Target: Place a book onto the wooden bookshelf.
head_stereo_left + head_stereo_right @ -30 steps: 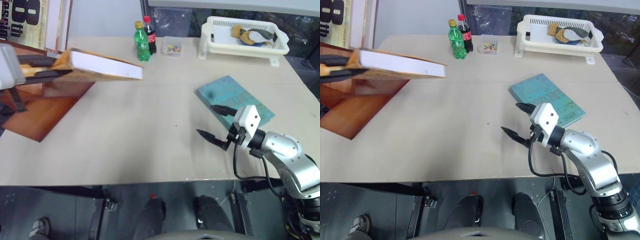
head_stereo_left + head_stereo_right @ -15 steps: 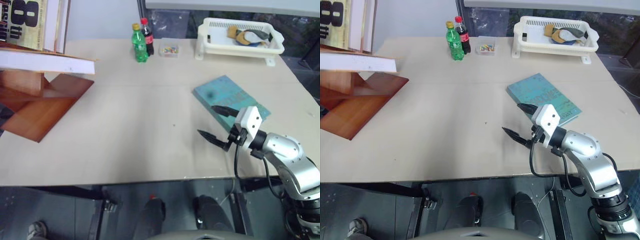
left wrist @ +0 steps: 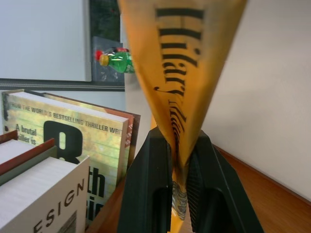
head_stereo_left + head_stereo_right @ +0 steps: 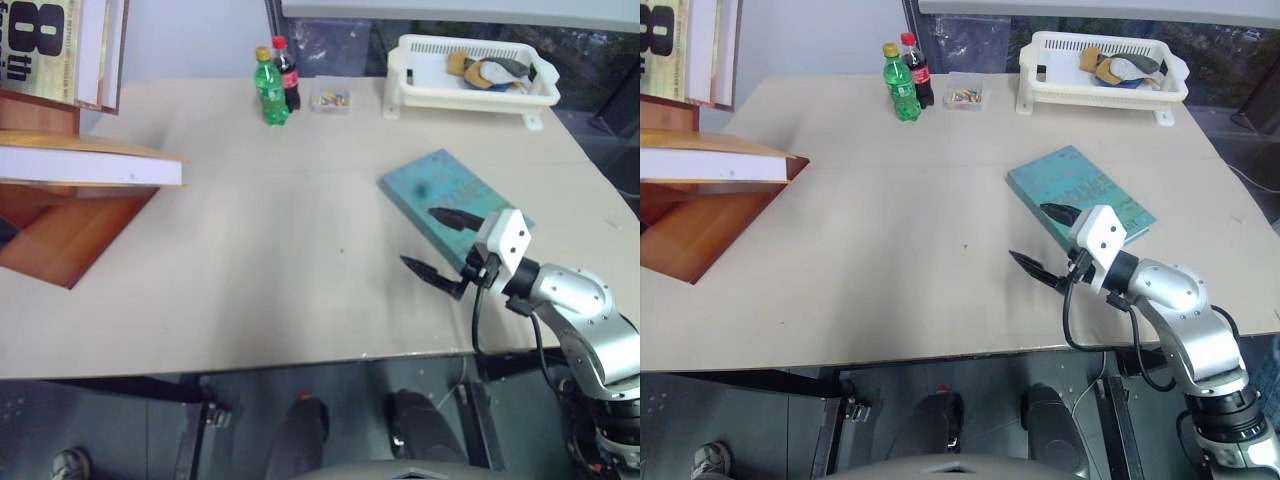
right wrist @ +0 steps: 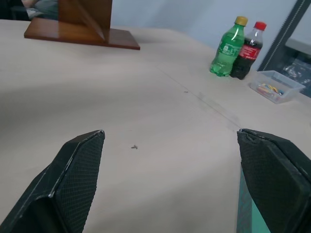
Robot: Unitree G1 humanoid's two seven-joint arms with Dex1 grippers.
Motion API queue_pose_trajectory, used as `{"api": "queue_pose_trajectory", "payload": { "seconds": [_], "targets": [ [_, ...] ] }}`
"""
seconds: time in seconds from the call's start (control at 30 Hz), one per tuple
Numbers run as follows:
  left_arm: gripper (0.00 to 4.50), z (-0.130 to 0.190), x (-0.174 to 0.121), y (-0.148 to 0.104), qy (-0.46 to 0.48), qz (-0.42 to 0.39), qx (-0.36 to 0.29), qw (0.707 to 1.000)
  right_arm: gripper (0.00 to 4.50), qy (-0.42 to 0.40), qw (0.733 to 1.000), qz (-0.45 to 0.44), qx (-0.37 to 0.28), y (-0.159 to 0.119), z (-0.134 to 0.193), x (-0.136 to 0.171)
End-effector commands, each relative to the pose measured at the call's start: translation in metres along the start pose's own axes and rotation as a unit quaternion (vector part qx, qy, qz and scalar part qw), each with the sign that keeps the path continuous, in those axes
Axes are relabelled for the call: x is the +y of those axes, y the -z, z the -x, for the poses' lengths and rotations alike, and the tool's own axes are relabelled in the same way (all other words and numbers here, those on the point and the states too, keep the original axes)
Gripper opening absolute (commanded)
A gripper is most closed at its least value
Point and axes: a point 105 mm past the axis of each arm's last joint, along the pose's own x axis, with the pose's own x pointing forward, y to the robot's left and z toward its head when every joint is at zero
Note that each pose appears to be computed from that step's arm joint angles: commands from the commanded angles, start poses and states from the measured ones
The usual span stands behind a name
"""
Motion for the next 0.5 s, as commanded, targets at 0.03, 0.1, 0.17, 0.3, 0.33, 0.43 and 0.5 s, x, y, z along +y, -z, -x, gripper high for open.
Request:
{"api": "queue_pose_trajectory", "payload": {
  "seconds": [0.03,0.1,0.17,0.3,0.33,0.43,0.5],
  "targets": [
    [0.27,0.021,0.010,-0.005,-0.040,-0.019,0.018,0.999,4.50,-0.011,0.999,0.020,-0.022,-0.011,-0.004,-0.003],
    [0.27,0.025,0.014,-0.009,-0.060,-0.032,0.017,0.998,4.50,-0.015,0.999,0.022,-0.025,-0.011,-0.006,-0.003],
    [0.27,0.029,0.016,-0.013,-0.076,-0.044,0.016,0.996,4.50,-0.018,0.999,0.023,-0.027,-0.011,-0.008,-0.004],
    [0.27,0.038,0.019,-0.020,-0.104,-0.066,0.015,0.992,4.50,-0.031,0.999,0.022,-0.038,-0.014,-0.011,-0.003],
    [0.27,0.040,0.019,-0.019,-0.107,-0.066,0.020,0.992,4.50,-0.037,0.998,0.020,-0.046,-0.017,-0.012,-0.001],
    [0.27,0.044,0.013,-0.013,-0.104,-0.055,0.041,0.992,4.50,-0.050,0.996,0.017,-0.071,-0.026,-0.014,0.001],
    [0.27,0.047,0.008,-0.008,-0.100,-0.047,0.059,0.992,4.50,-0.056,0.995,0.017,-0.082,-0.030,-0.015,0.002]
  ]
}}
